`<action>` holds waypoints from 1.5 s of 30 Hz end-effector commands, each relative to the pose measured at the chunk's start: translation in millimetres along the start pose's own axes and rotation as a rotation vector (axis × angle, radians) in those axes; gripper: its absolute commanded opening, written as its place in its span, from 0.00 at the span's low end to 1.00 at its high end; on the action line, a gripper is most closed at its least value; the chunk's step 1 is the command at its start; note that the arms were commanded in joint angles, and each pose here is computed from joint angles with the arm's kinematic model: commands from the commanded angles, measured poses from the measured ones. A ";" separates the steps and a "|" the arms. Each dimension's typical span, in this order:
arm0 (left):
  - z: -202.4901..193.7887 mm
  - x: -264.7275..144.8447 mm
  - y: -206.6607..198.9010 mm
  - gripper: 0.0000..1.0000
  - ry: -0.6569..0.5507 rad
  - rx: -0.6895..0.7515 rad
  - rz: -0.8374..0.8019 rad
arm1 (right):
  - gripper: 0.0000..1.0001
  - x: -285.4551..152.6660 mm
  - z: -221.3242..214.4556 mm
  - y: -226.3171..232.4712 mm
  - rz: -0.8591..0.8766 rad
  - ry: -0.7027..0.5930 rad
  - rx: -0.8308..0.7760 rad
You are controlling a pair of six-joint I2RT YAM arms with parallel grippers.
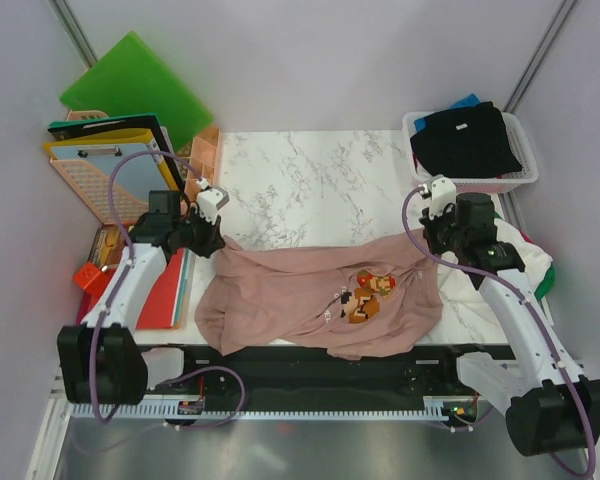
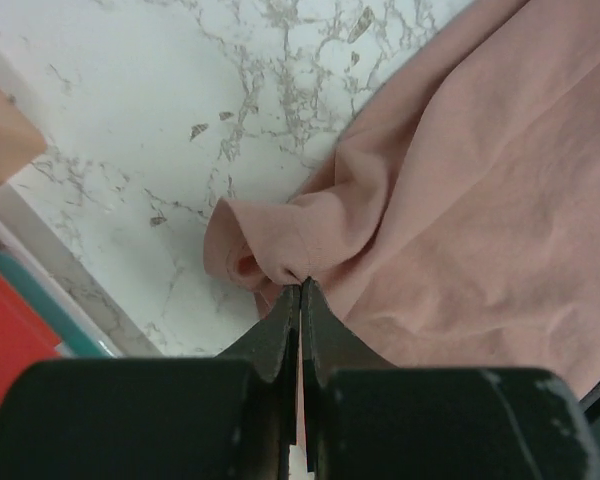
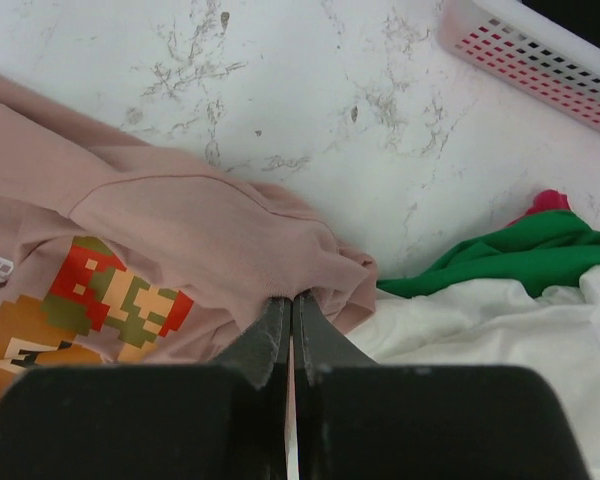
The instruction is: Fold and stack the t-shirts
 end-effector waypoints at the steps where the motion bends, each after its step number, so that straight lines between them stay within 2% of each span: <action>1: 10.1 25.0 16.7 0.02 0.002 0.005 -0.020 | 0.00 3.4 25.9 -8.6 -0.009 -0.121 -0.035; 7: 10.5 54.4 30.7 0.02 0.087 -0.113 -0.044 | 0.00 6.2 23.0 -8.1 -0.004 -0.108 -0.033; 10: 14.8 53.7 32.7 0.02 0.076 -0.103 -0.029 | 0.00 7.0 20.1 -6.6 0.001 -0.105 -0.034; 11: 16.6 51.4 34.8 0.06 0.073 -0.089 -0.001 | 0.00 7.9 18.1 -5.3 0.006 -0.100 -0.035; 12: 18.7 48.6 36.1 0.13 0.067 -0.072 0.023 | 0.00 7.8 17.8 -5.2 0.006 -0.100 -0.037; 13: 21.7 44.5 38.0 0.39 0.056 -0.046 0.053 | 0.00 7.3 17.5 -5.1 0.004 -0.100 -0.037; 16: 32.3 20.6 42.6 0.64 -0.006 0.014 0.193 | 0.00 6.7 16.1 -4.5 0.002 -0.099 -0.034; 17: 32.8 11.0 39.0 0.68 -0.009 0.017 0.203 | 0.00 6.2 16.3 -4.6 -0.001 -0.102 -0.033; 20: 28.1 4.9 31.0 0.71 0.048 -0.001 0.152 | 0.00 6.8 15.9 -3.9 0.007 -0.103 -0.031; 21: 16.7 6.7 25.8 0.72 0.123 -0.042 0.098 | 0.00 7.2 15.7 -3.3 0.011 -0.102 -0.030; 23: 10.4 9.3 21.7 0.72 0.201 -0.080 0.030 | 0.00 7.7 16.0 -3.7 0.011 -0.102 -0.027; 24: -1.4 14.7 15.4 0.72 0.277 -0.152 -0.083 | 0.00 7.4 16.4 -3.3 0.013 -0.104 -0.028; 26: -3.6 16.0 17.7 0.73 0.315 -0.227 -0.205 | 0.00 6.8 16.1 -3.0 0.013 -0.108 -0.030; 27: -8.6 23.4 12.3 0.73 0.356 -0.309 -0.340 | 0.00 7.0 15.6 -3.0 0.012 -0.106 -0.032; 29: -8.8 27.2 11.3 0.74 0.340 -0.389 -0.453 | 0.00 6.2 14.2 -3.1 0.005 -0.102 -0.034; 33: -12.8 29.5 26.3 0.75 0.329 -0.456 -0.426 | 0.00 5.2 10.2 -3.4 -0.010 -0.094 -0.043; 37: -20.8 23.4 22.5 0.76 0.365 -0.481 -0.418 | 0.00 6.2 10.0 -3.1 -0.007 -0.094 -0.049; 41: -26.3 23.0 34.1 0.75 0.357 -0.413 -0.259 | 0.00 7.3 12.0 -2.6 0.006 -0.100 -0.045; 45: -32.5 24.6 40.1 0.76 0.371 -0.428 -0.152 | 0.00 7.0 11.3 -2.4 0.006 -0.100 -0.048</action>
Point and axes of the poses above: each gripper's point midway between its finger pads, its own x axis out along the fingers, its own y axis along the line the jaws close on, z = x × y, the point moved 9 cm from there along -x, back along the fingers, and after that the axes turned 11 degrees about -x, right-handed, at the moved point
